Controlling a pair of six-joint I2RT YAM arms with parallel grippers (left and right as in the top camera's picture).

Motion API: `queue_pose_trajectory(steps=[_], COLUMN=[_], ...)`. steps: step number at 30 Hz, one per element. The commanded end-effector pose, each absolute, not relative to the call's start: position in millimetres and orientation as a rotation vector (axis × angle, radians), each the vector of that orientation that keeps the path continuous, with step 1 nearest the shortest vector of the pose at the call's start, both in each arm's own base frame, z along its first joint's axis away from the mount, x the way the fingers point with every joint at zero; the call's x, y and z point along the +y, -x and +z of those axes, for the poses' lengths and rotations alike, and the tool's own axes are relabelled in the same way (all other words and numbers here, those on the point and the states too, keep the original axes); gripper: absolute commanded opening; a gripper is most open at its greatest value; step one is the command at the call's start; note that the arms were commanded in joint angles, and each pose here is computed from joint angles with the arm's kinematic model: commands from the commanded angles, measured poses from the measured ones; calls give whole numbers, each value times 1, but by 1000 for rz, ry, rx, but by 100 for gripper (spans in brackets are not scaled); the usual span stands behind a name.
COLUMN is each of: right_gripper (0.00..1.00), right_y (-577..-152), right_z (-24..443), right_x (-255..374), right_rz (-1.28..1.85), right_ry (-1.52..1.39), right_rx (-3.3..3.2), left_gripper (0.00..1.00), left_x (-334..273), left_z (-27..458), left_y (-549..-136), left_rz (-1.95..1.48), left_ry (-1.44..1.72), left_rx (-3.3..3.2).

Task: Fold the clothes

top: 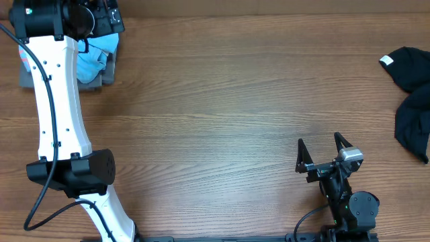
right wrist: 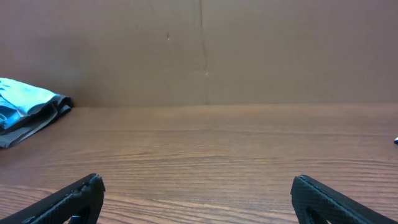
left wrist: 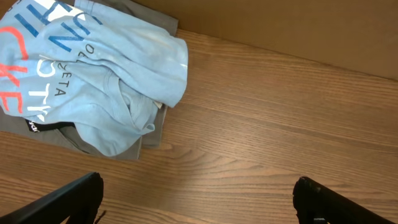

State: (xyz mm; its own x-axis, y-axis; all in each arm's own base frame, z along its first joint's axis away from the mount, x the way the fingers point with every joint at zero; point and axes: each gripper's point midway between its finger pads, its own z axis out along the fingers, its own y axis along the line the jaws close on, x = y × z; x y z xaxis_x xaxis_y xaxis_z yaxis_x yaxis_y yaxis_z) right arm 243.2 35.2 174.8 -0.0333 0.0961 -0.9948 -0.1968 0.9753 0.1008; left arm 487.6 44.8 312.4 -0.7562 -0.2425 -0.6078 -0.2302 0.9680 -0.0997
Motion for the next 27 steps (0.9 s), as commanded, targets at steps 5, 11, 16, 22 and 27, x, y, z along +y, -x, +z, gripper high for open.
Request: queue_pose_trajectory(steps=[5,11,16,22,27], right_gripper=[100,100,100,100,100], right_y=[-243,-243,-243,-243,-243], right_z=[173,173,173,173,173], right_x=[33,33,33,33,33], right_rz=[223,223,223,223,223], right_ry=[72,72,72,72,72], right_rx=[1582,1583,1582,1582,1582], left_gripper=[100,100,100,100,100], left_x=[13,-3,-2,1,1], left_z=[368,368,349,317,303], left_y=[-439,-338,-269,-202,-196], left_rz=[-64,-81,-80,-73,-69], left_ry=[240,195,198,208,175], left_rx=[2367,2392,2397,2375,2210])
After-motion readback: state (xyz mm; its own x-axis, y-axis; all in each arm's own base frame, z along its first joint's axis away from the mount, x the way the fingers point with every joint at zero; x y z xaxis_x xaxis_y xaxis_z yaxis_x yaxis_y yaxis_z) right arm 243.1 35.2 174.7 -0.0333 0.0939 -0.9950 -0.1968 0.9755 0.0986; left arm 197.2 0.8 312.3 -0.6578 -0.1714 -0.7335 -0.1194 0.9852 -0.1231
